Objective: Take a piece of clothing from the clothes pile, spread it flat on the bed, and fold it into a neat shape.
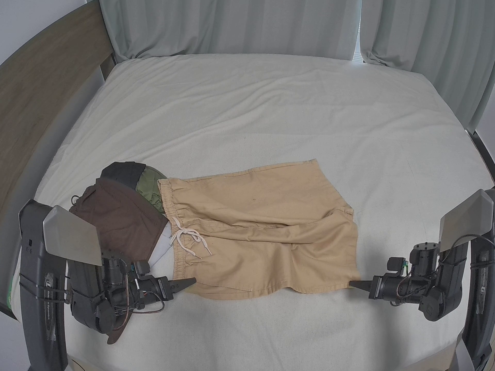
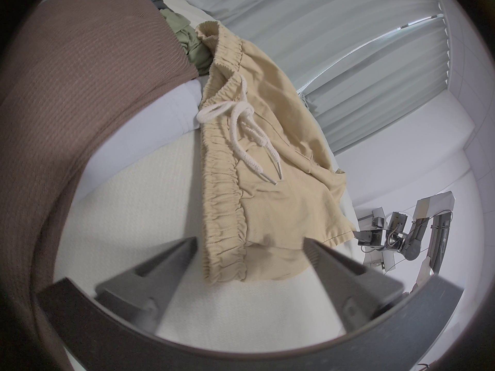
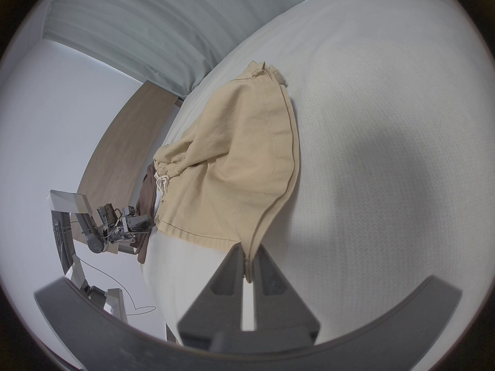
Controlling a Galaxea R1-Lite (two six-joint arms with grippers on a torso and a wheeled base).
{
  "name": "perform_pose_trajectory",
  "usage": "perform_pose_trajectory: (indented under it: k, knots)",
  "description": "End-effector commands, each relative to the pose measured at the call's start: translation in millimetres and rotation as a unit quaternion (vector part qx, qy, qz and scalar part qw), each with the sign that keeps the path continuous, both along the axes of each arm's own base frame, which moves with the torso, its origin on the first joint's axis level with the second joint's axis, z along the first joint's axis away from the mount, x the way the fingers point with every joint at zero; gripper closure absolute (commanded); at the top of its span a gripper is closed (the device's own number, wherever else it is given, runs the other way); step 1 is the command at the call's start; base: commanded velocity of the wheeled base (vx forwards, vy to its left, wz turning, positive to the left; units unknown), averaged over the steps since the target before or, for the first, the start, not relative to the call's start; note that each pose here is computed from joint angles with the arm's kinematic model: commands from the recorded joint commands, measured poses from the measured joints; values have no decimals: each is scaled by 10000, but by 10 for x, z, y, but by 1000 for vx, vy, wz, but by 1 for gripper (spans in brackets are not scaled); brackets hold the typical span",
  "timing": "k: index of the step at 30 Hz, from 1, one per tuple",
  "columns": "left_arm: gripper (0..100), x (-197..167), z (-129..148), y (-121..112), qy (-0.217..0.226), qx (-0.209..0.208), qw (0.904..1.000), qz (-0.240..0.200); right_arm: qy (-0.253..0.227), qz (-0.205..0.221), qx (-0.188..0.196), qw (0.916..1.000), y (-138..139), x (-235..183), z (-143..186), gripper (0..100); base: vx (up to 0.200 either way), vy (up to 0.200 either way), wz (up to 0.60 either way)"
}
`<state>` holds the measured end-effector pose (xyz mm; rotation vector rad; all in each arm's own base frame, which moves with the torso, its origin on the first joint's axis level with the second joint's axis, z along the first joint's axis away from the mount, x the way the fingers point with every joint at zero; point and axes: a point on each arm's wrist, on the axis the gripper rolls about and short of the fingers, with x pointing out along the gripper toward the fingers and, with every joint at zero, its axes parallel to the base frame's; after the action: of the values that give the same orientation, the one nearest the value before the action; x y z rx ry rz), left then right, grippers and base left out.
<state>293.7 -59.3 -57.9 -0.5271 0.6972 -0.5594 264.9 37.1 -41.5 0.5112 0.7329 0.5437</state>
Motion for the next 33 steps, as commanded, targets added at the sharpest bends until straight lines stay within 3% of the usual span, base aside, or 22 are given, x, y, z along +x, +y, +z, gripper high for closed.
perform_pose_trajectory:
  k: [1,9,21,33]
  knots:
    - [100,-1,-15,-3,22,-7,10000,-2,7,-1,-3,10000,0,-1,-4,100,0,0,0]
    - [100,-17,38,27,-44,13,10000,17,38,-3,-1,10000,-5,-19,-3,100,0,0,0]
    - [100,-298,394,239,-114,-45,9998,127,179,264,-264,9991,-117,-282,-6,100,0,0,0]
    - [100,-460,357,357,56,75,9999,42,345,364,-443,9978,-168,-436,-37,100,0,0,0]
